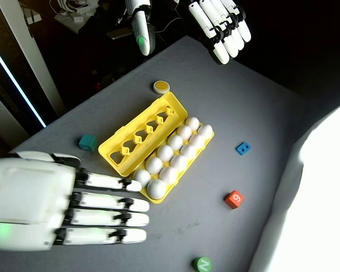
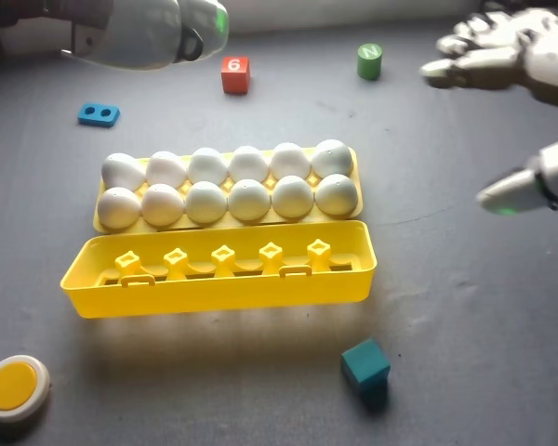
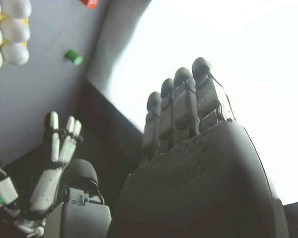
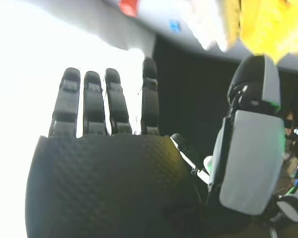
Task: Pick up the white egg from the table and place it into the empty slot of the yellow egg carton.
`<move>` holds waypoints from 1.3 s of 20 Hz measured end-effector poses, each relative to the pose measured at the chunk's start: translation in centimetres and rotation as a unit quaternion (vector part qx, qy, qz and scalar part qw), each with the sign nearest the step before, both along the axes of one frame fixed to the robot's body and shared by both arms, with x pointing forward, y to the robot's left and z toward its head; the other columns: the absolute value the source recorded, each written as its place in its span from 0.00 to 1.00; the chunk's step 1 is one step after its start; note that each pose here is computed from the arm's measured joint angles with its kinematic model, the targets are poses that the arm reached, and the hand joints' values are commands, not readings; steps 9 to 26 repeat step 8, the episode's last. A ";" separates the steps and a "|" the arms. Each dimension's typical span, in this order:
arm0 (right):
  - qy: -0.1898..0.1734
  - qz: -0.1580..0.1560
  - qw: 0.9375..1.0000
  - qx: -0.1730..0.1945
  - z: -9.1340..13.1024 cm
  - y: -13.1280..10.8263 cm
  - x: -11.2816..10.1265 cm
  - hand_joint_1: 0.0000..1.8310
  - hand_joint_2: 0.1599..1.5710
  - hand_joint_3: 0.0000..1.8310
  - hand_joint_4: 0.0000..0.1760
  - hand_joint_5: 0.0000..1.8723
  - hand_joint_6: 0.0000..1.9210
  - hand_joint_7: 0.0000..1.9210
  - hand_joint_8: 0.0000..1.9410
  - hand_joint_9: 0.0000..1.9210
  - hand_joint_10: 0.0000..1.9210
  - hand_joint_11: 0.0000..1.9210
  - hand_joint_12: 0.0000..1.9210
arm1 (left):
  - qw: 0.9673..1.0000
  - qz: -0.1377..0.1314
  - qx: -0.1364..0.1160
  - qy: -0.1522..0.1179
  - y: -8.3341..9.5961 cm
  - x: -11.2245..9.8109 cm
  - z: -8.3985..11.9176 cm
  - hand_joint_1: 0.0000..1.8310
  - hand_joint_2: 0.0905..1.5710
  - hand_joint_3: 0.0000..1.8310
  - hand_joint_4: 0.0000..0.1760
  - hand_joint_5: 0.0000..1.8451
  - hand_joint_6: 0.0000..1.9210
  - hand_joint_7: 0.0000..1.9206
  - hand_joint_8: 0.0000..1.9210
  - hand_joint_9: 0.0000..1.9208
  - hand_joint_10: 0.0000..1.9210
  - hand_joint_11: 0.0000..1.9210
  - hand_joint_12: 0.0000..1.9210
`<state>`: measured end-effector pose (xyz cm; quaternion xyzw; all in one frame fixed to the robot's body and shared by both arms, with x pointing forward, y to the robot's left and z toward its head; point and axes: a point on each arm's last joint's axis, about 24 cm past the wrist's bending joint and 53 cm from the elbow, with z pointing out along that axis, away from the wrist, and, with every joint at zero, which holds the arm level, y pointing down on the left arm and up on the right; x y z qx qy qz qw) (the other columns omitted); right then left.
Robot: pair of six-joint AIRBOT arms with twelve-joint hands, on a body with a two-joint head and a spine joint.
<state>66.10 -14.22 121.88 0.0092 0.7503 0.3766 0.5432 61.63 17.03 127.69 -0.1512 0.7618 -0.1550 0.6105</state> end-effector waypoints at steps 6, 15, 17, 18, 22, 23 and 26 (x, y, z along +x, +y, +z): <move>0.021 -0.026 0.999 -0.013 0.1 -3.4 -1.8 0.23 0.62 0.00 0.00 0.10 0.00 0.06 0.00 0.04 0.00 0.01 0.03 | 1.000 -0.001 0.003 0.000 0.0 0.0 0.0 0.00 0.73 0.00 0.00 0.06 0.00 0.06 0.00 0.04 0.00 0.00 0.06; 0.036 -0.026 0.999 -0.022 -0.6 -3.7 -2.4 0.21 0.61 0.00 0.00 0.10 0.00 0.06 0.00 0.05 0.00 0.02 0.04 | 1.000 -0.001 0.003 -0.001 0.0 0.0 0.1 0.00 0.73 0.00 0.00 0.07 0.00 0.06 0.00 0.05 0.00 0.00 0.07; 0.036 -0.026 0.999 -0.022 -0.6 -3.7 -2.4 0.21 0.61 0.00 0.00 0.10 0.00 0.06 0.00 0.05 0.00 0.02 0.04 | 1.000 -0.001 0.003 -0.001 0.0 0.0 0.1 0.00 0.73 0.00 0.00 0.07 0.00 0.06 0.00 0.05 0.00 0.00 0.07; 0.036 -0.026 0.999 -0.022 -0.6 -3.7 -2.4 0.21 0.61 0.00 0.00 0.10 0.00 0.06 0.00 0.05 0.00 0.02 0.04 | 1.000 -0.001 0.003 -0.001 0.0 0.0 0.1 0.00 0.73 0.00 0.00 0.07 0.00 0.06 0.00 0.05 0.00 0.00 0.07; 0.036 -0.026 0.999 -0.022 -0.6 -3.7 -2.4 0.21 0.61 0.00 0.00 0.10 0.00 0.06 0.00 0.05 0.00 0.02 0.04 | 1.000 -0.001 0.003 -0.001 0.0 0.0 0.1 0.00 0.73 0.00 0.00 0.07 0.00 0.06 0.00 0.05 0.00 0.00 0.07; 0.036 -0.026 0.999 -0.022 -0.6 -3.7 -2.4 0.21 0.61 0.00 0.00 0.10 0.00 0.06 0.00 0.05 0.00 0.02 0.04 | 1.000 -0.001 0.003 -0.001 0.0 0.0 0.1 0.00 0.73 0.00 0.00 0.07 0.00 0.06 0.00 0.05 0.00 0.00 0.07; 0.036 -0.026 0.999 -0.022 -0.6 -3.7 -2.4 0.21 0.61 0.00 0.00 0.10 0.00 0.06 0.00 0.05 0.00 0.02 0.04 | 1.000 -0.001 0.003 -0.001 0.0 0.0 0.1 0.00 0.73 0.00 0.00 0.07 0.00 0.06 0.00 0.05 0.00 0.00 0.07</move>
